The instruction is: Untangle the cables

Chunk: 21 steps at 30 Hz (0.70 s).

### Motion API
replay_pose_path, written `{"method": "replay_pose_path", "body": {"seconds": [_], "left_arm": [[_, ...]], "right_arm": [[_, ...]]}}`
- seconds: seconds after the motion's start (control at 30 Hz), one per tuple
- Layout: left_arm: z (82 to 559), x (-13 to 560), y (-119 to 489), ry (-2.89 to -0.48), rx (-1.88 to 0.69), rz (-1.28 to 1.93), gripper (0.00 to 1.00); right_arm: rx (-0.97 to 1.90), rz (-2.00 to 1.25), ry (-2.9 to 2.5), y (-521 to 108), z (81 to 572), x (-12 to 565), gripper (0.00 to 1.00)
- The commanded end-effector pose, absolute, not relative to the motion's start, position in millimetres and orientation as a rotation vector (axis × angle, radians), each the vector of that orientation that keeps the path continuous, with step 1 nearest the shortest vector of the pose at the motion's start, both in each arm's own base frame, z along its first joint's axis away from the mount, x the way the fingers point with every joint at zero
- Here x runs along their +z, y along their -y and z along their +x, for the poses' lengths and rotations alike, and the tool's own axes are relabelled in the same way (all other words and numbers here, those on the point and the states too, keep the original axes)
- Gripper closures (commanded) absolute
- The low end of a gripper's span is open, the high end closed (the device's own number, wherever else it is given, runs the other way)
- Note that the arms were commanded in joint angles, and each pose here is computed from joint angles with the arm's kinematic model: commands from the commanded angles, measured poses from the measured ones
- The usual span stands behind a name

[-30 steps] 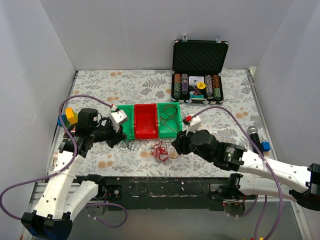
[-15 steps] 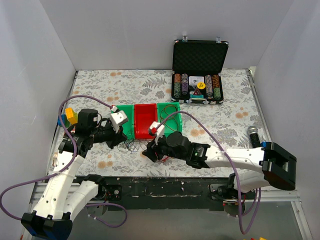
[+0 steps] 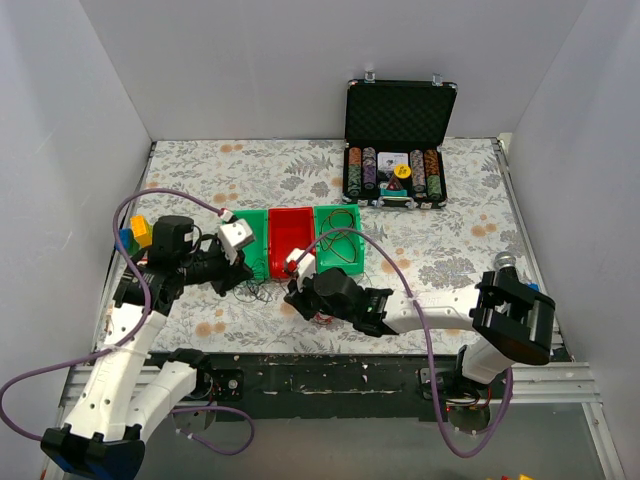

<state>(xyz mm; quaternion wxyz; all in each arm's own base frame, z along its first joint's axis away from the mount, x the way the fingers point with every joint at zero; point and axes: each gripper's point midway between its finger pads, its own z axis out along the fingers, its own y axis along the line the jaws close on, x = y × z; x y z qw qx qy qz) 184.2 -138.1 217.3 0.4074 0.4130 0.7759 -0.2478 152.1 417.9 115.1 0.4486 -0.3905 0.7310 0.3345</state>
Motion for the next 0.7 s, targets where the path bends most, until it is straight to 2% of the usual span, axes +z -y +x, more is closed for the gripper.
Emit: {"method": "replay_pose_path", "body": {"seconds": [0.0, 0.17, 0.37, 0.67], "left_arm": [[189, 245, 137, -1.889, -0.576, 1.014, 0.95], [226, 275, 122, -1.832, -0.415, 0.789, 1.0], [262, 317, 97, -1.736, -0.243, 0.535, 1.0], [287, 425, 47, -1.445, -0.006, 0.201, 1.0]], "right_arm": [[0.816, -0.886, -1.822, -418, 159, 119, 0.99], [0.803, -0.859, -1.95, -383, 143, 83, 0.99], [0.761, -0.795, -2.06, -344, 130, 58, 0.99], [0.651, -0.696, -2.205, -303, 115, 27, 0.99]]}}
